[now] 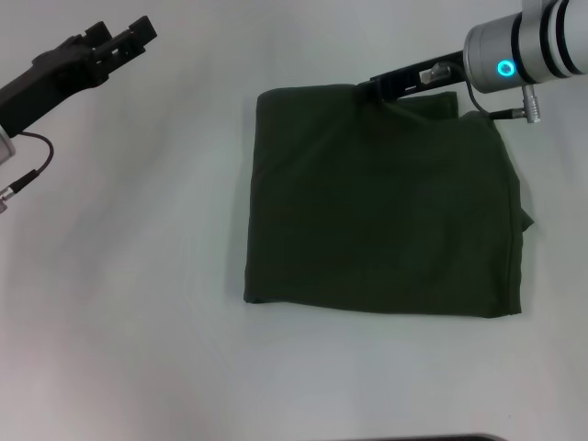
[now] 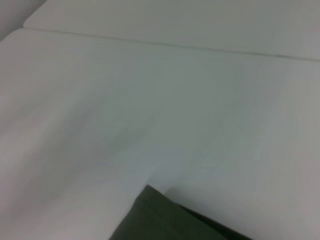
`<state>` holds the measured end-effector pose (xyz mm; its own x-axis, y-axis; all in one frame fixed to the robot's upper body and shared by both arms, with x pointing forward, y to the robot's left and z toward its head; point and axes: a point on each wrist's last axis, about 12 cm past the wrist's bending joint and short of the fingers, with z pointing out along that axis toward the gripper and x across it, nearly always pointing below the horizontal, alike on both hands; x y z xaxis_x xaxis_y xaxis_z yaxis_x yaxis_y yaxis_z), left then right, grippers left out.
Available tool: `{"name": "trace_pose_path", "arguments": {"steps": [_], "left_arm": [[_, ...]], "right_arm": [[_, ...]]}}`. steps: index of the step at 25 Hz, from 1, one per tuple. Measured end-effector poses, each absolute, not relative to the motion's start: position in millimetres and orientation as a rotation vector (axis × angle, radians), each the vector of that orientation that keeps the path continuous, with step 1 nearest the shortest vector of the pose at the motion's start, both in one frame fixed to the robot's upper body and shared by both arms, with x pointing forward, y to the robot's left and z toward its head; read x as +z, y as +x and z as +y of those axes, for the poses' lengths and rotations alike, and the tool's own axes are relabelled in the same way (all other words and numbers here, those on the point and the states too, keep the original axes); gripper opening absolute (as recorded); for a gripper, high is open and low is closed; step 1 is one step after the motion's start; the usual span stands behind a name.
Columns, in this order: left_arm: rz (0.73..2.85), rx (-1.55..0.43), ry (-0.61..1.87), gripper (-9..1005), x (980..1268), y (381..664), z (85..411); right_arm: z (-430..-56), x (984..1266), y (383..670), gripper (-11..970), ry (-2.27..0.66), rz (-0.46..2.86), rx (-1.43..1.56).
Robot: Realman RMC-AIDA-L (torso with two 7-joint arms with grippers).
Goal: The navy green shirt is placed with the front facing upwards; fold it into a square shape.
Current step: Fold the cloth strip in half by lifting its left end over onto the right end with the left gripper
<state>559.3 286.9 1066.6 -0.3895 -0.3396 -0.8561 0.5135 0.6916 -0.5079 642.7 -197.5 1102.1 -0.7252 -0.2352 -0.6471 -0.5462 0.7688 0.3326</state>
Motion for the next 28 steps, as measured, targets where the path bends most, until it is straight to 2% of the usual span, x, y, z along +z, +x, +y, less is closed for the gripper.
{"name": "trace_pose_path", "arguments": {"steps": [11,21,24,28], "left_arm": [[1.745,-0.920,0.138,948,1066.5,559.0,286.9],[1.745,-0.917,0.129,948,1065.7,557.8,288.5],[1.745,-0.917,0.129,948,1065.7,557.9,288.4],[1.746,-0.918,0.132,948,1065.6,557.9,287.9]], "right_arm": [[-183.2,1110.4,652.8,50,-0.600,2.328,0.652],[-186.7,1107.0,653.1,60,-0.566,2.326,0.635],[-189.9,1104.9,653.7,281,-0.536,2.321,0.620],[-201.9,1100.0,654.4,378,-0.456,2.309,0.581]]}}
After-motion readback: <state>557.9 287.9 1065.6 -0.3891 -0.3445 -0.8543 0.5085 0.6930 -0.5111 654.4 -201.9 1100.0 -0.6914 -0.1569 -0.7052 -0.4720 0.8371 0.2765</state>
